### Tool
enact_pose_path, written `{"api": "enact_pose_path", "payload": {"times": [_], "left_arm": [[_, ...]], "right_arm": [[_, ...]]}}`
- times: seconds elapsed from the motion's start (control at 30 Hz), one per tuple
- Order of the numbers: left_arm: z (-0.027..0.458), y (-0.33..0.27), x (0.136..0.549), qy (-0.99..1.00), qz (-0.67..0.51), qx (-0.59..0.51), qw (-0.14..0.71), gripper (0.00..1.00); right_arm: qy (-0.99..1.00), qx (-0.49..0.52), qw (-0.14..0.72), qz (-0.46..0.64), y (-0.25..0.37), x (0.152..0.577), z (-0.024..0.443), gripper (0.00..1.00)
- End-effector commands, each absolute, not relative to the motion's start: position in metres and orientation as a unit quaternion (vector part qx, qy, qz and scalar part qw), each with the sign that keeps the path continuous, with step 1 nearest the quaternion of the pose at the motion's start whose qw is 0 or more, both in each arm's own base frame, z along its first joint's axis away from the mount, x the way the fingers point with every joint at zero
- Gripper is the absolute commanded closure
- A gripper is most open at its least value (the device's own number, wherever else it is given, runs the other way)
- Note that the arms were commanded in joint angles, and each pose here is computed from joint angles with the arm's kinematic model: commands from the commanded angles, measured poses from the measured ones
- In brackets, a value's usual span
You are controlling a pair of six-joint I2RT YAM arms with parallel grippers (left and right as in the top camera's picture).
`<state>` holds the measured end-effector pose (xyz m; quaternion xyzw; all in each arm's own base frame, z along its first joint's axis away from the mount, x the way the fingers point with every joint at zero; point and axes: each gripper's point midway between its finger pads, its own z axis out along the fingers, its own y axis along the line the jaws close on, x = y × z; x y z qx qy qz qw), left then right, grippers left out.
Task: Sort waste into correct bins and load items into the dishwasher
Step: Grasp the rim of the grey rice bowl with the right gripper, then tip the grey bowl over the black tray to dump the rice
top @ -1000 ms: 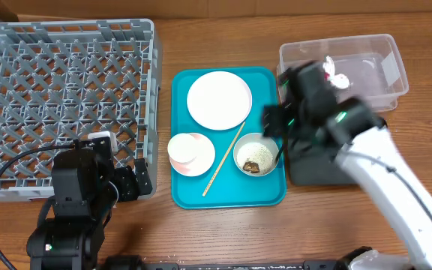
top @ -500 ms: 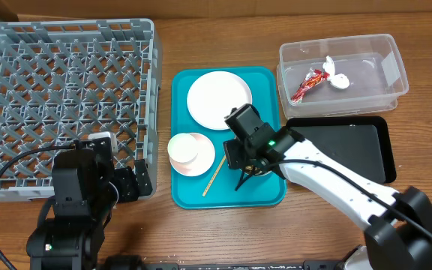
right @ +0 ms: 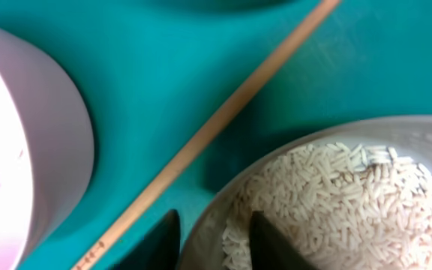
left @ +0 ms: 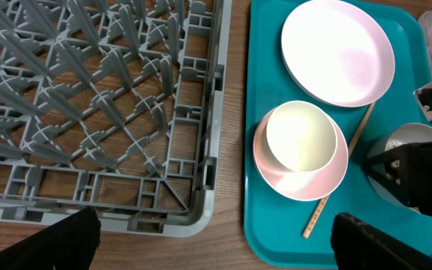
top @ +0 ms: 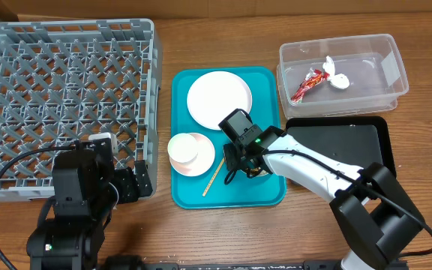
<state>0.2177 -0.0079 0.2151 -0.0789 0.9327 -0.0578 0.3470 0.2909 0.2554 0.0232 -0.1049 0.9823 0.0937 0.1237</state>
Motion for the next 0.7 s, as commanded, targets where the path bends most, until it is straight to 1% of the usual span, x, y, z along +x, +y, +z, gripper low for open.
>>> {"api": "enact_pose_path", "payload": {"times": [0.0,0.17,0.3,0.4,0.57,0.67], "left_arm": [[0.225,-0.008,0.219,0.928,-0.062,-0.080,0.359,0.00],[0.225,-0.008,0.219,0.928,-0.062,-0.080,0.359,0.00],[0.225,-0.008,0.219,0.928,-0.062,-0.080,0.359,0.00],[0.224,-0.008,0.219,0.928,-0.062,-0.080,0.357,0.00],[0.224,-0.008,0.219,0.928,-0.062,-0.080,0.357,0.00],[0.224,-0.008,0.219,0.928,-0.062,-0.080,0.357,0.00]], "right_arm": [[0.982,-0.100,0.131,0.091,0.255,0.293,0.027,0.81],[0.985,-0.100,0.118,0.083,0.252,0.289,0.030,0.90],[0.986,-0.100,0.110,0.077,0.251,0.288,0.048,0.96],[0.983,-0.100,0.124,0.087,0.255,0.292,0.080,0.96],[0.972,-0.095,0.177,0.123,0.258,0.301,0.146,0.96],[0.966,-0.080,0.201,0.142,0.249,0.306,0.172,0.96]]}}
